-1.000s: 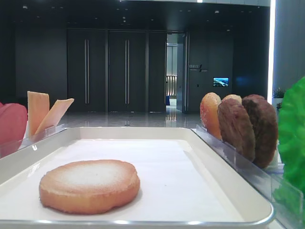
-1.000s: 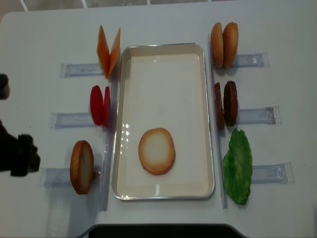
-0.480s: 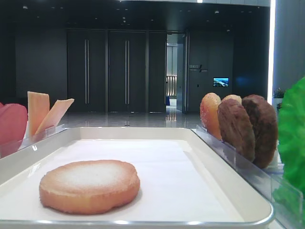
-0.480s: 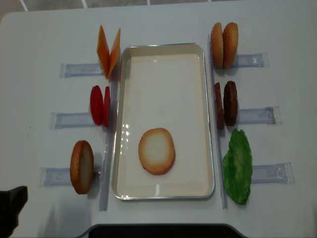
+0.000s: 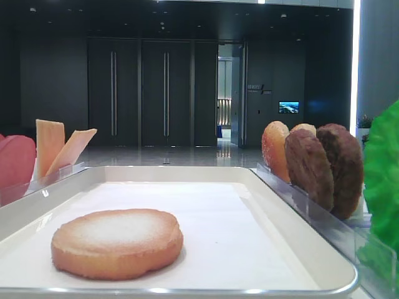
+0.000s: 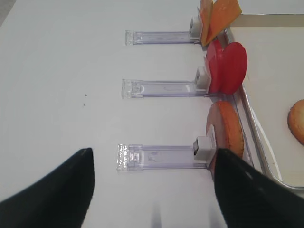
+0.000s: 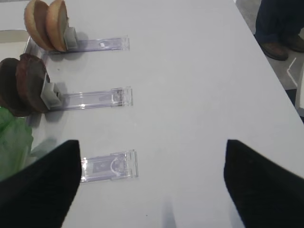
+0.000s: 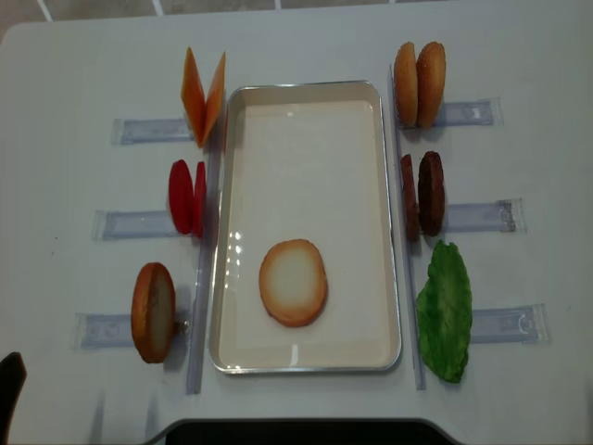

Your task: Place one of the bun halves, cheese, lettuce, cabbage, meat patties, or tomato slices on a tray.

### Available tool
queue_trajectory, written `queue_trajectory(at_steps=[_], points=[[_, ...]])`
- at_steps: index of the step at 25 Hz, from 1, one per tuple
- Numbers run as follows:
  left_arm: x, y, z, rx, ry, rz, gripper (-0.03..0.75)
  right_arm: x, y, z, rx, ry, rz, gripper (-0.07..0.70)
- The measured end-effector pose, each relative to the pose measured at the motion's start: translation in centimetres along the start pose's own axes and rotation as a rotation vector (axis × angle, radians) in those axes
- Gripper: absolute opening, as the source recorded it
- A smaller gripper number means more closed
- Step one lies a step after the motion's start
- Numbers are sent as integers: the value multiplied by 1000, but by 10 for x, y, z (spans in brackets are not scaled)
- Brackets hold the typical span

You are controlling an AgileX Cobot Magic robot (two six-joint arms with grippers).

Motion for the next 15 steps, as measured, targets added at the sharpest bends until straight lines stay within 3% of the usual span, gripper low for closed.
queue_trajectory(at_steps=[15], points=[[0,0,1,5,3,-1,563,0,0,0,0,0,0,580]])
Point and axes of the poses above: a point on each arm's last joint axis where the gripper is mounted, y pointing out along that axis toward the gripper, z along the wrist's bending axis when the last joint is at zero, x = y × z, the point moved 7 cm from there along y, pointing out along that axis toward the gripper, and after that the axes turned 9 degrees about -y, right-handed, at the moved point
